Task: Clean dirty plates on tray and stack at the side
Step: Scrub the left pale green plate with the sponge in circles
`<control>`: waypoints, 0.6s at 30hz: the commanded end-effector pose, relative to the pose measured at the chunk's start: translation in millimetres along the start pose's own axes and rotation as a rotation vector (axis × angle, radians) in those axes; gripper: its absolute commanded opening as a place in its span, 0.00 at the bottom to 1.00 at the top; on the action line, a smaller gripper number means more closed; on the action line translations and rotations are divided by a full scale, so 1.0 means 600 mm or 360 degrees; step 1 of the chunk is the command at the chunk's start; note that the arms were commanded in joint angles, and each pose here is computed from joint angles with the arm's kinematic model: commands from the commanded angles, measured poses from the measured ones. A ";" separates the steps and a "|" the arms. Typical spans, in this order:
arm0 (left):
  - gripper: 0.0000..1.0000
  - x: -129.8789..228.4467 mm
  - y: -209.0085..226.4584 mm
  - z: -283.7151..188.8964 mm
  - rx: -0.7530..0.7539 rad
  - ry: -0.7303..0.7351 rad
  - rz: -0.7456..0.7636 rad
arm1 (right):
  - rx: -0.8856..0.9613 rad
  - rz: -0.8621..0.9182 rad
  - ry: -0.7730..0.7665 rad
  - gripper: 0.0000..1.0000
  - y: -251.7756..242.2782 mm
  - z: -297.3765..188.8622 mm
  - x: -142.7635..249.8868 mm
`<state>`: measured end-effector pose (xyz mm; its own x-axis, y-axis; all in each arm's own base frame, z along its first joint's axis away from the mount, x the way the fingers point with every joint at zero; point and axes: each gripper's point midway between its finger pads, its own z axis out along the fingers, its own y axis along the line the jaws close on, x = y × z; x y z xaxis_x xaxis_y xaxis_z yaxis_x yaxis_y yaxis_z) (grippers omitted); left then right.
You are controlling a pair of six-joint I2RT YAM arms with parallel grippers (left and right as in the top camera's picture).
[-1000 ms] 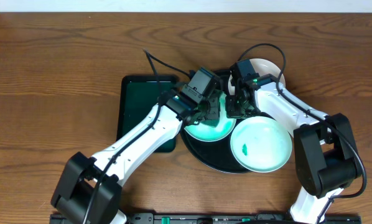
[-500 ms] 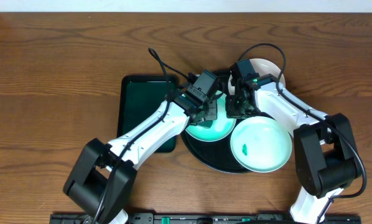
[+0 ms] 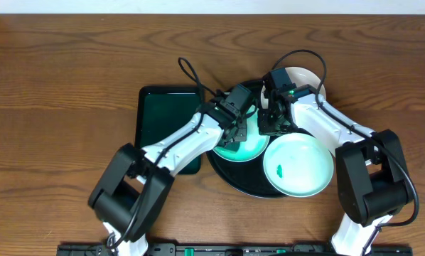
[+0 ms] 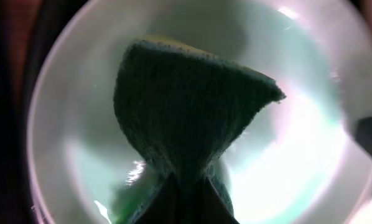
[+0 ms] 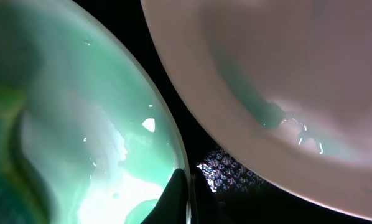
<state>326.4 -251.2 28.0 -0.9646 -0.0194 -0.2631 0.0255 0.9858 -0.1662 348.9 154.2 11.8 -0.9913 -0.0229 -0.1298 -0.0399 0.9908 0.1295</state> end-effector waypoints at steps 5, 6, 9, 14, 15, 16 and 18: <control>0.07 0.024 0.014 0.042 -0.0079 0.0095 0.0032 | -0.0056 -0.0032 -0.0027 0.01 0.018 -0.014 -0.002; 0.07 0.027 0.014 0.046 -0.0080 0.0107 0.0034 | -0.0055 -0.0032 -0.0027 0.01 0.018 -0.014 -0.002; 0.07 0.035 0.006 0.052 -0.0033 0.0152 0.0030 | -0.0055 -0.0032 -0.0027 0.01 0.018 -0.014 -0.002; 0.07 0.050 -0.003 0.065 -0.0006 0.0203 0.0043 | -0.0055 -0.0032 -0.0026 0.01 0.018 -0.014 -0.002; 0.07 0.052 -0.003 0.067 -0.0008 0.0211 0.0047 | -0.0055 -0.0032 -0.0026 0.01 0.018 -0.014 -0.002; 0.07 0.054 -0.003 0.068 -0.0009 0.0216 0.0047 | -0.0055 -0.0032 -0.0026 0.01 0.017 -0.014 -0.001; 0.07 0.056 -0.001 0.068 -0.0012 0.0220 0.0047 | -0.0055 -0.0032 -0.0026 0.01 0.018 -0.014 -0.002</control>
<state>326.2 -259.9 14.0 -0.9721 -0.0091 -0.2345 0.0337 0.9835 -0.1780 348.9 154.2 11.8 -0.9913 -0.0229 -0.1298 -0.0399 0.9908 0.1295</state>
